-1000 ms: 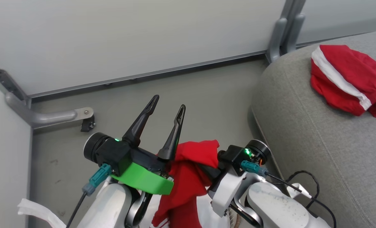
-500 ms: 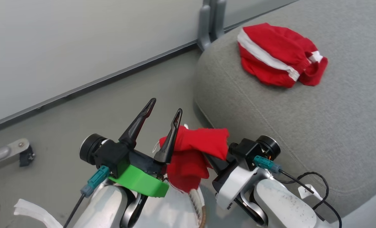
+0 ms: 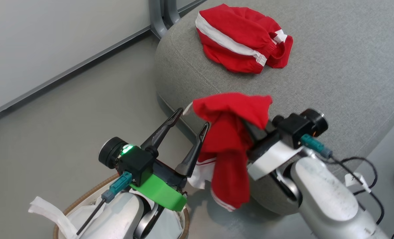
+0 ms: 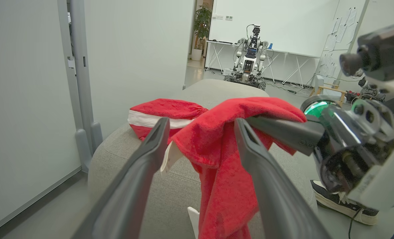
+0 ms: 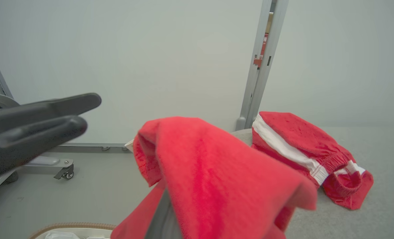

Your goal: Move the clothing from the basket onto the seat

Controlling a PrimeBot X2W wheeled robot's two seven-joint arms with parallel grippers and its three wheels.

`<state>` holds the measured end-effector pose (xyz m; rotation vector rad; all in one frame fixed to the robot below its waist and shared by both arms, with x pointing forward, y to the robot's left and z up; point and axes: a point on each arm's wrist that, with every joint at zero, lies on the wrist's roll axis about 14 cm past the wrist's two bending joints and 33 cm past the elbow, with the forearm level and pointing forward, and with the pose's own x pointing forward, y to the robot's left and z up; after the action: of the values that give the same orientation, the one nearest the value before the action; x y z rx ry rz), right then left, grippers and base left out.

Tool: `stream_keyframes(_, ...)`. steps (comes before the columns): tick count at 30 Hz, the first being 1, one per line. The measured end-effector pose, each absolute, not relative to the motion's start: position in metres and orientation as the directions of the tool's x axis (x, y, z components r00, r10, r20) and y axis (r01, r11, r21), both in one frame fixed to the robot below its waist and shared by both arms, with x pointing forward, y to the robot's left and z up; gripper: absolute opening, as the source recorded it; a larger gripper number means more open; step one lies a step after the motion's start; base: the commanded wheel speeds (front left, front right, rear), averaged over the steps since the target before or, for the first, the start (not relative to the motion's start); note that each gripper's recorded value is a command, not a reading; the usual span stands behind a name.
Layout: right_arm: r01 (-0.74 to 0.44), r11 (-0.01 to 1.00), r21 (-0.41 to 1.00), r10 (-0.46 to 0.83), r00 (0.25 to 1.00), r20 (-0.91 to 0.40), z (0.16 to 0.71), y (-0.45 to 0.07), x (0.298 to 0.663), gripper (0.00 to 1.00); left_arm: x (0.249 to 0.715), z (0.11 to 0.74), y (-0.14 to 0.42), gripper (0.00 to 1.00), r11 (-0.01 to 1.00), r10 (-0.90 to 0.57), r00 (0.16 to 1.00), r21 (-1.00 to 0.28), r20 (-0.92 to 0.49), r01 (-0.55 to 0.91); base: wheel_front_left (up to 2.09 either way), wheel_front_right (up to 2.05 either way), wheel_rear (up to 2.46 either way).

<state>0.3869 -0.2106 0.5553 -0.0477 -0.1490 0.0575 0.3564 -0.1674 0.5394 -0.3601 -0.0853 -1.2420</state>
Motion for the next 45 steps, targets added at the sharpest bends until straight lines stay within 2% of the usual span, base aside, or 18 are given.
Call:
stream_keyframes(8, -0.007, 0.930, -0.367, 0.118, 0.953, 0.279, 0.644, -0.257, 0.430, 0.00, 0.371, 0.519, -0.164, 1.00, 0.279, -0.911, 0.339, -0.255, 0.234, 0.926, 0.00, 0.00, 0.00)
stream_keyframes(13, 0.137, 0.848, -0.511, 0.072, 0.927, 0.368, 0.713, -0.309, 0.450, 0.00, 0.377, 0.507, -0.157, 1.00, 0.292, -0.909, 0.355, -0.272, 0.220, 0.917, 0.00, 0.00, 0.00)
stream_keyframes(18, 0.282, 0.790, -0.544, -0.028, 0.903, 0.429, 0.753, -0.360, 0.465, 0.00, 0.390, 0.494, -0.142, 1.00, 0.331, -0.901, 0.387, -0.269, 0.195, 0.905, 0.00, 0.00, 0.00)
stream_keyframes(25, 0.351, 0.785, -0.511, -0.176, 0.917, 0.358, 0.709, -0.405, 0.493, 0.00, 0.414, 0.475, -0.119, 1.00, 0.391, -0.880, 0.444, -0.275, 0.169, 0.879, 0.00, 0.00, 0.00)
stream_keyframes(31, 0.323, 0.841, -0.434, -0.299, 0.946, 0.126, 0.585, -0.417, 0.506, 0.00, 0.430, 0.452, -0.103, 1.00, 0.435, -0.863, 0.488, -0.295, 0.134, 0.851, 0.00, 0.00, 0.00)
stream_keyframes(33, 0.334, 0.854, -0.400, -0.337, 0.939, 0.064, 0.551, -0.419, 0.503, 0.18, 0.433, 0.443, -0.096, 1.00, 0.451, -0.857, 0.502, -0.305, 0.114, 0.839, 0.00, 0.00, 0.00)
stream_keyframes(34, 0.331, 0.856, -0.397, -0.351, 0.936, 0.025, 0.532, -0.419, 0.500, 0.41, 0.434, 0.438, -0.093, 1.00, 0.459, -0.854, 0.509, -0.310, 0.105, 0.833, 0.00, 0.00, 0.00)
stream_keyframes(35, 0.333, 0.860, -0.387, -0.365, 0.931, -0.012, 0.514, -0.420, 0.495, 0.91, 0.436, 0.434, -0.090, 1.00, 0.467, -0.851, 0.516, -0.313, 0.094, 0.827, 0.00, 0.00, 0.00)
stream_keyframes(36, 0.336, 0.864, -0.376, -0.377, 0.926, -0.038, 0.501, -0.419, 0.490, 1.00, 0.436, 0.431, -0.088, 1.00, 0.473, -0.849, 0.521, -0.316, 0.088, 0.823, 0.00, 0.00, 0.00)
stream_keyframes(40, 0.372, 0.867, -0.333, -0.431, 0.894, -0.125, 0.459, -0.421, 0.464, 1.00, 0.440, 0.423, -0.079, 1.00, 0.497, -0.837, 0.543, -0.319, 0.066, 0.807, 0.00, 0.00, 0.00)
stream_keyframes(45, 0.426, 0.853, -0.302, -0.490, 0.854, -0.176, 0.437, -0.425, 0.424, 1.00, 0.439, 0.425, -0.079, 1.00, 0.503, -0.834, 0.548, -0.321, 0.061, 0.802, 0.00, 0.00, 0.00)
